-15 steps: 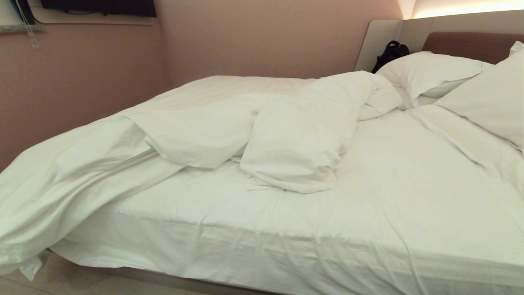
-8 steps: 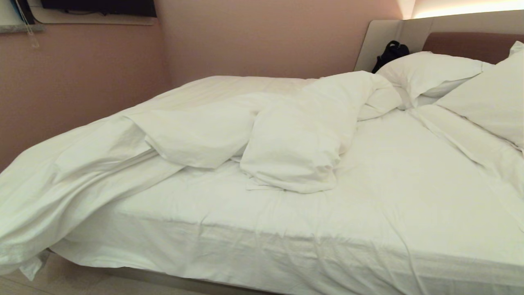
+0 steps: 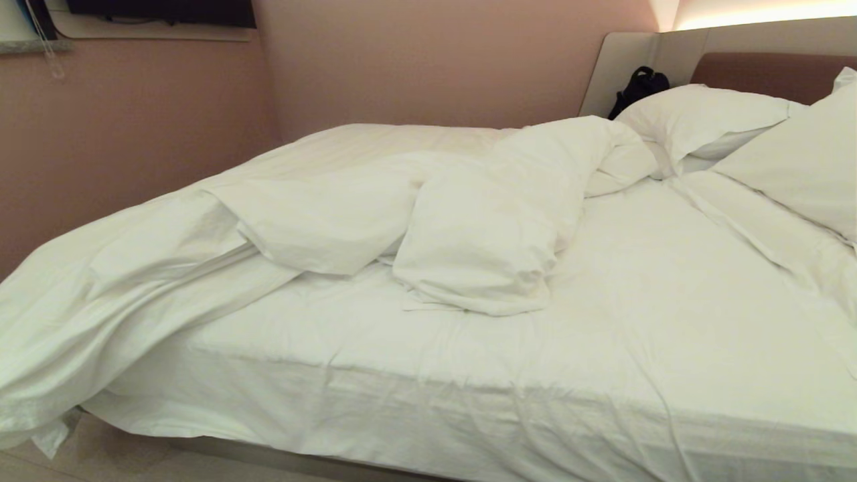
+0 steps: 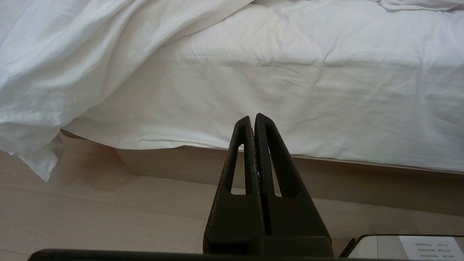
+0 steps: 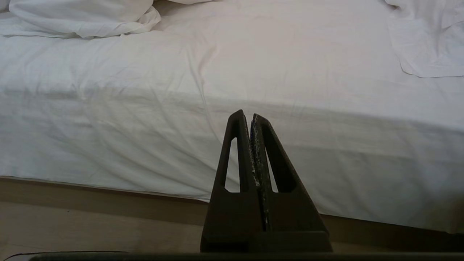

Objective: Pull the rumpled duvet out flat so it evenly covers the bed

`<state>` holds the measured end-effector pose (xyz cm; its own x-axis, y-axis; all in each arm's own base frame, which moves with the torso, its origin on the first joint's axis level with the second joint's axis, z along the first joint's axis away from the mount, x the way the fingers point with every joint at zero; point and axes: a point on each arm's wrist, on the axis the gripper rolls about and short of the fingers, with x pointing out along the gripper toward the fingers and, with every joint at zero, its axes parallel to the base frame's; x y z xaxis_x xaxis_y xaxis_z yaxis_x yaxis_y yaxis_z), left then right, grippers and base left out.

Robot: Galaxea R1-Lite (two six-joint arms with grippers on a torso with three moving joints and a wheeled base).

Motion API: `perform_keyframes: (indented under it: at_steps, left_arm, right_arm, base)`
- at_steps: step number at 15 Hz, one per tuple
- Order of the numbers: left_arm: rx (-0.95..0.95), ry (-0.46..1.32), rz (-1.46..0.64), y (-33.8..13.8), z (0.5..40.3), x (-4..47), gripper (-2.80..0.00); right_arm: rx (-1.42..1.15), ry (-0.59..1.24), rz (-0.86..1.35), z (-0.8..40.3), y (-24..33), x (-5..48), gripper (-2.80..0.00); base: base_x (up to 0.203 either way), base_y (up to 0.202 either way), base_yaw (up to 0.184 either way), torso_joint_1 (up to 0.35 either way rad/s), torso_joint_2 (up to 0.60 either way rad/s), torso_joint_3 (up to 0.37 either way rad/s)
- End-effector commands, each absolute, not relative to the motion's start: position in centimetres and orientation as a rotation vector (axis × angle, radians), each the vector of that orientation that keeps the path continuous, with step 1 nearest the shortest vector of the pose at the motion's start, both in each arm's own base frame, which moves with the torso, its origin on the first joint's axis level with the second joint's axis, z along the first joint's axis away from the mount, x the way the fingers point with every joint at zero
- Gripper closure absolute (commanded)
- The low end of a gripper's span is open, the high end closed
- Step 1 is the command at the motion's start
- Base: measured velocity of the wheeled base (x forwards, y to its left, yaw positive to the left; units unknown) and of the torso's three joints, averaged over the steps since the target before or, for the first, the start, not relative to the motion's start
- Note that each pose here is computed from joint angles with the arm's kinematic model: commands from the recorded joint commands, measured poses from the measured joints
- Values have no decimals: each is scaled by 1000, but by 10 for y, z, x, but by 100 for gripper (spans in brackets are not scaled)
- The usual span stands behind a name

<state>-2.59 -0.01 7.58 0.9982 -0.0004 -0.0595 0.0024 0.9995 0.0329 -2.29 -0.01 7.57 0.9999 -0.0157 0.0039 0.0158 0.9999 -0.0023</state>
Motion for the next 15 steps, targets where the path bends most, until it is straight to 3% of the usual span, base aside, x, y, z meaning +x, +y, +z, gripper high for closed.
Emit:
perform_keyframes:
  at_steps: [1, 10, 15]
  left_arm:
    - [34, 60, -1, 0, 76, -26, 0]
    - [34, 60, -1, 0, 76, -26, 0]
    - [34, 60, -1, 0, 76, -26, 0]
  right_arm:
    - [-5, -3, -17, 76, 0, -23, 0]
    - [-37, -5, -2, 80, 0, -24, 0]
    - [0, 48, 112, 125, 3, -26, 0]
  base:
    - [0, 0, 0, 0, 0, 0]
    - [0, 0, 0, 0, 0, 0]
    - [0, 0, 0, 0, 0, 0]
